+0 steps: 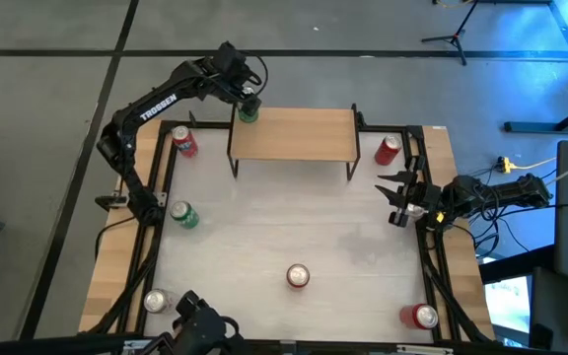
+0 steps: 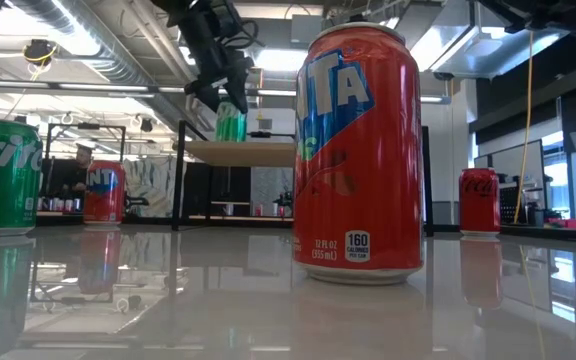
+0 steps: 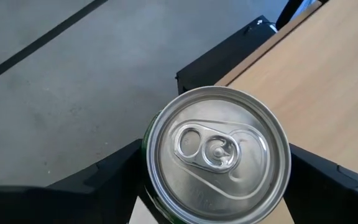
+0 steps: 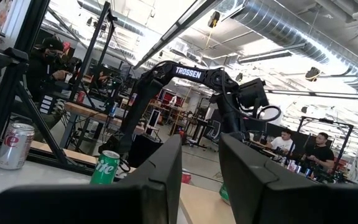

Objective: Place canned beverage on shelf
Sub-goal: Put the right green soda can on the shelf

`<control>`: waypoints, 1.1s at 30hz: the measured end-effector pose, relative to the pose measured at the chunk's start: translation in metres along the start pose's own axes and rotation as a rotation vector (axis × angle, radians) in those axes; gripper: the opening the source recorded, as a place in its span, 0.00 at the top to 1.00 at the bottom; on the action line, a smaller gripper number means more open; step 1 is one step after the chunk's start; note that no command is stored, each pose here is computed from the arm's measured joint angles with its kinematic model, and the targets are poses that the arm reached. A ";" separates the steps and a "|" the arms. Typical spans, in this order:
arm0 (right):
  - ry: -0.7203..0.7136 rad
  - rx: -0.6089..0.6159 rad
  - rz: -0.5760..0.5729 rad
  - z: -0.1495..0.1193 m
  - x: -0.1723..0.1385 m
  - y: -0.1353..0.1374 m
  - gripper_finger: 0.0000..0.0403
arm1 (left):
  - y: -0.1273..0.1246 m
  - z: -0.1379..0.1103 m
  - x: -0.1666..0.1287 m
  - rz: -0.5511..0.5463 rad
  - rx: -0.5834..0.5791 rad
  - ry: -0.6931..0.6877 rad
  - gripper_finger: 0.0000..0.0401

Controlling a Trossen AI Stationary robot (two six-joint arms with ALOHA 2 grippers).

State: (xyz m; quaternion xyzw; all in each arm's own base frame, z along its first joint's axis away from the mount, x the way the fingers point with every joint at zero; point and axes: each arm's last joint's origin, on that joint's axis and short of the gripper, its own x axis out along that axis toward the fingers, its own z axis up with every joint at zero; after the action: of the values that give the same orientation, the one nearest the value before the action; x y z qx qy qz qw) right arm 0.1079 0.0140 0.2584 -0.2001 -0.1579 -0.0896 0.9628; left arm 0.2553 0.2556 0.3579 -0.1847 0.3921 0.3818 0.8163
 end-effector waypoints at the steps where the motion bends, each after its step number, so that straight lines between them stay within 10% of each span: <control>1: 0.000 0.000 0.000 0.000 0.000 0.000 0.74 | -0.001 0.000 0.000 -0.002 0.002 0.000 0.21; 33: 0.004 -0.001 0.002 0.000 0.000 0.000 0.74 | -0.003 -0.002 -0.002 -0.002 0.016 0.011 0.11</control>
State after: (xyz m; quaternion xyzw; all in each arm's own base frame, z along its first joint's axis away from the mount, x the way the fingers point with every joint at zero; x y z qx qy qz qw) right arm 0.1081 0.0140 0.2580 -0.2008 -0.1558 -0.0893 0.9630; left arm 0.2563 0.2519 0.3582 -0.1808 0.3993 0.3769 0.8160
